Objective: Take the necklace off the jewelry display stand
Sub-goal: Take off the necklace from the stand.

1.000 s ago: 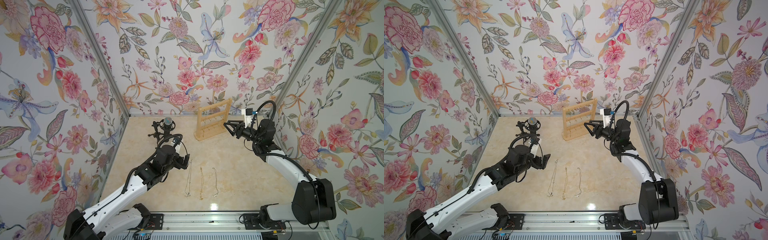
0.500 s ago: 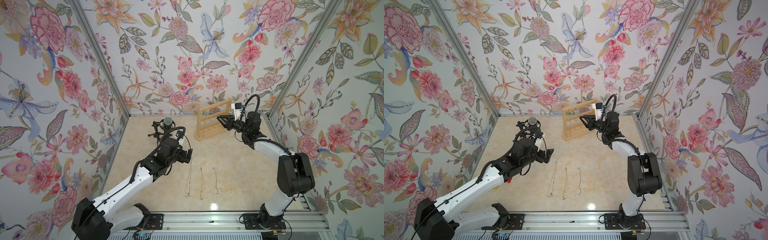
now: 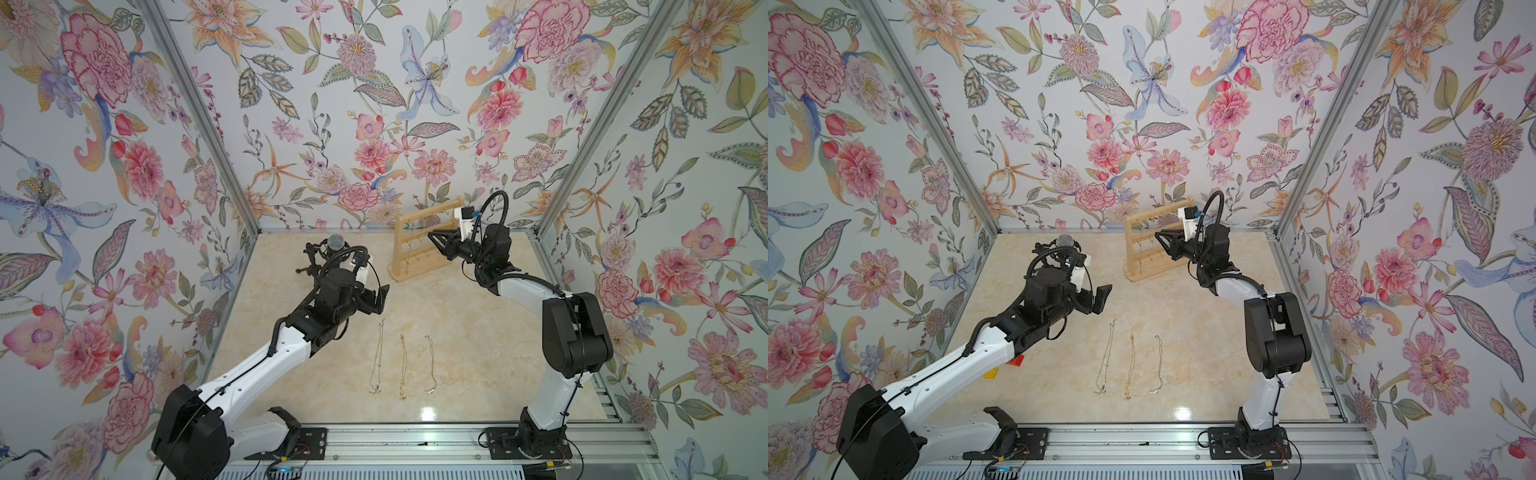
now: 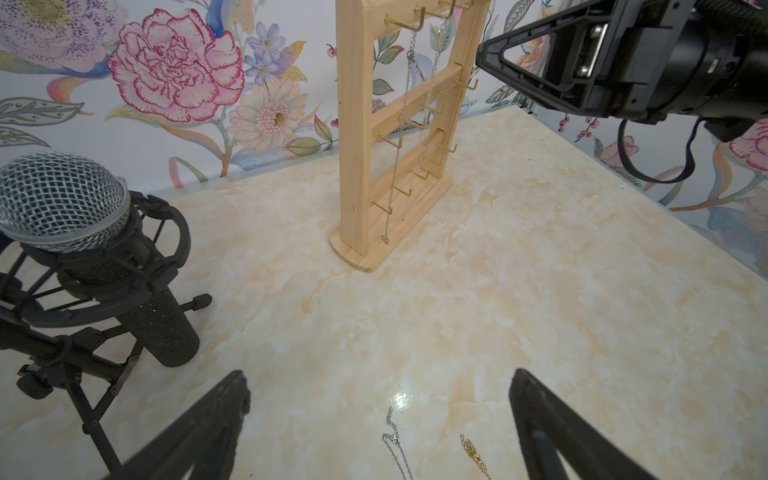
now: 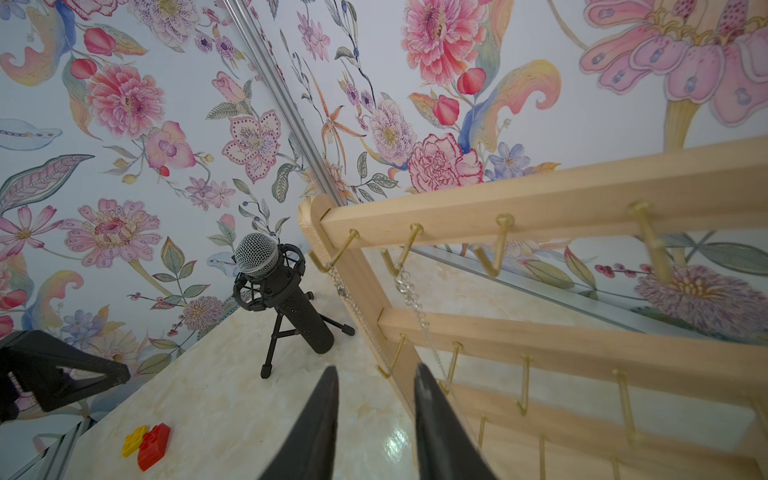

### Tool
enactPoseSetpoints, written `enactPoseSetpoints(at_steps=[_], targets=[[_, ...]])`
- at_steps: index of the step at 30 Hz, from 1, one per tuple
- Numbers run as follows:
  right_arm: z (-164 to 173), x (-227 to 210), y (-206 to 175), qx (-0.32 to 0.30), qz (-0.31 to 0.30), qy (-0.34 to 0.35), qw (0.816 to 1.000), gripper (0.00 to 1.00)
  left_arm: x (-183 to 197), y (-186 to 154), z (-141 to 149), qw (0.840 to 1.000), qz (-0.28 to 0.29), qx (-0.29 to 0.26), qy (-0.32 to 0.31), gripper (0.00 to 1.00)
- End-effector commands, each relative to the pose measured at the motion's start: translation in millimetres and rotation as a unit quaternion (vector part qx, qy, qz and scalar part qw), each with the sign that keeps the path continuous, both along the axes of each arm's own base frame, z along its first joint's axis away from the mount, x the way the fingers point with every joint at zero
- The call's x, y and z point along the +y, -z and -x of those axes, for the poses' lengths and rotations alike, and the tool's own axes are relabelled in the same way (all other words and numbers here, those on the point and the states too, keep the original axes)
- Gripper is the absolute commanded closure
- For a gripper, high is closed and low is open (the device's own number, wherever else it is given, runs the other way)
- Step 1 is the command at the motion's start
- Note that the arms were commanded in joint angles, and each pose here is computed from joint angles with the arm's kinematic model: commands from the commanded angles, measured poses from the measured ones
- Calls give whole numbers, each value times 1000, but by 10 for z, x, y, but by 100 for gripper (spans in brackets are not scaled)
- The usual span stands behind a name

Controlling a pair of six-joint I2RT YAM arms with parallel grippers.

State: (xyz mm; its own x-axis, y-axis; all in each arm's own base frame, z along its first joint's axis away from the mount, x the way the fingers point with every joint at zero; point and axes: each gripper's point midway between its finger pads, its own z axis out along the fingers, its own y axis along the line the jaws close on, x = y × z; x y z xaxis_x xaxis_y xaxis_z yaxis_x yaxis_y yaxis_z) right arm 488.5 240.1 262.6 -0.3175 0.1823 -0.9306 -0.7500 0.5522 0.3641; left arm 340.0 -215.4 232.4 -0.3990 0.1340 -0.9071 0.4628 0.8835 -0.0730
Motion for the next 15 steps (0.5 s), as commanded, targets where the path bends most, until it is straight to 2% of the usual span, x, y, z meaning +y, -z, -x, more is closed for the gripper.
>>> enactPoseSetpoints(at_steps=[1,15], targets=[[-58,75,-182,-48,4,0,999,67,35,-22,-37,1000,25,-13,3,1],[-245,163,7,-45,32,27,998,64,-24,34,-33,999,40,-6,23,1]])
